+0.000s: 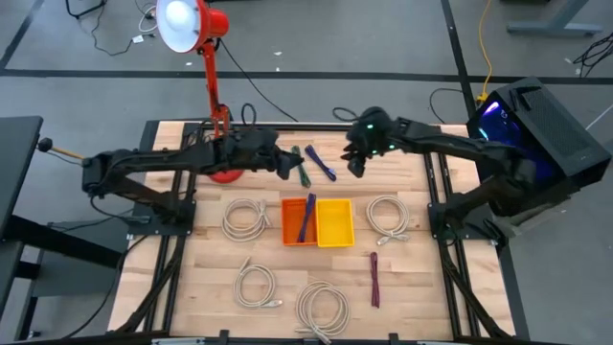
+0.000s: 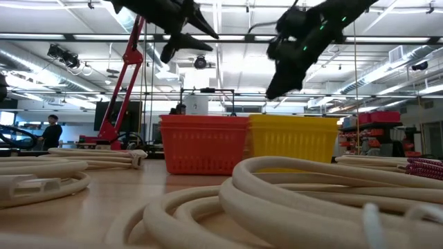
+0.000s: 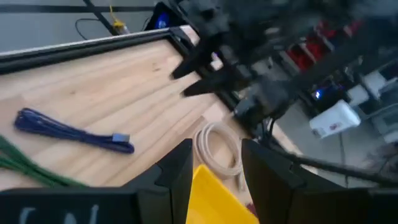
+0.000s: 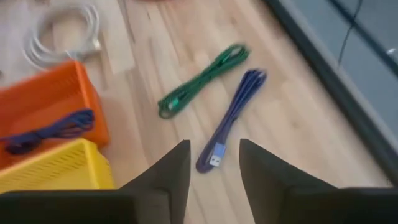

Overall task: Pick & Place USB Port
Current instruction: Put the purple USB cable into the orange bin

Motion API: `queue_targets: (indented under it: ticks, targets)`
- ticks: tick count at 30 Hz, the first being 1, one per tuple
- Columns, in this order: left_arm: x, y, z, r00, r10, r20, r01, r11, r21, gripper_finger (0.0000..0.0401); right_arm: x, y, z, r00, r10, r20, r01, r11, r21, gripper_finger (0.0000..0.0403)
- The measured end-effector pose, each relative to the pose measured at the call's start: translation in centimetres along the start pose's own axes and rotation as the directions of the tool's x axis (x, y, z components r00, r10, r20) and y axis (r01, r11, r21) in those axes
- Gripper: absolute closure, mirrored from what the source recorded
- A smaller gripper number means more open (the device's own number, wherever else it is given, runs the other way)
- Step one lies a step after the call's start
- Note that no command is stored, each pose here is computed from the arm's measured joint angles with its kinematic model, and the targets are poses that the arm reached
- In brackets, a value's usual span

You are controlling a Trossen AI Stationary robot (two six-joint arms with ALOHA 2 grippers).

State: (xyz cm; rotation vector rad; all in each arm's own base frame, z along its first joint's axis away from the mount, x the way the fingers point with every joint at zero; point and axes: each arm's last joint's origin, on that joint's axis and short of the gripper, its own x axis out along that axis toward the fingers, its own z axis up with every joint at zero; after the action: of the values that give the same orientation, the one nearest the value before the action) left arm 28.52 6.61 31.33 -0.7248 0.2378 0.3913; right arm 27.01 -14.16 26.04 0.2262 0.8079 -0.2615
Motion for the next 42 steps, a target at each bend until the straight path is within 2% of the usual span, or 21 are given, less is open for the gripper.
queue_targets:
  ticks: [3,7,14,22,31,38,42]
  targets:
    - [-0.7,-0.1,0.2,1.000,-0.004,0.004,0.004,0.999,0.044,0.0257,3.3,-0.5,-0.6,0.997,0.044,-0.063,-0.043,0.999,0.021,0.0246]
    - [-0.7,0.0,0.1,1.000,0.003,-0.015,-0.002,0.999,0.049,0.0257,6.9,-1.0,-1.4,0.989,0.104,-0.108,-0.096,0.992,0.081,0.0232]
    - [-0.7,0.1,-0.4,0.996,-0.009,-0.090,0.013,0.999,0.053,0.0257,10.5,-0.8,-1.9,0.988,0.124,-0.092,-0.113,0.987,0.112,0.0225]
    - [-0.7,0.0,-0.6,0.988,-0.071,-0.140,0.078,0.996,0.045,0.0257,12.4,-1.0,-2.7,0.990,0.071,-0.119,-0.057,0.991,0.117,0.0224]
    - [-0.7,-0.1,-0.6,0.984,-0.085,-0.156,0.092,0.995,0.035,0.0257,12.2,-3.3,-3.0,0.992,-0.002,-0.127,0.022,0.987,0.159,0.0224]
    - [-0.8,-0.1,-0.7,0.979,-0.103,-0.176,0.109,0.994,0.027,0.0257,12.8,-3.4,-3.1,0.992,0.022,-0.122,-0.001,0.986,0.169,0.0224]
    - [-0.8,-0.2,-0.7,0.976,-0.113,-0.184,0.119,0.993,0.020,0.0257,14.1,-3.1,-4.1,0.985,0.039,-0.169,-0.008,0.983,0.183,0.0224]
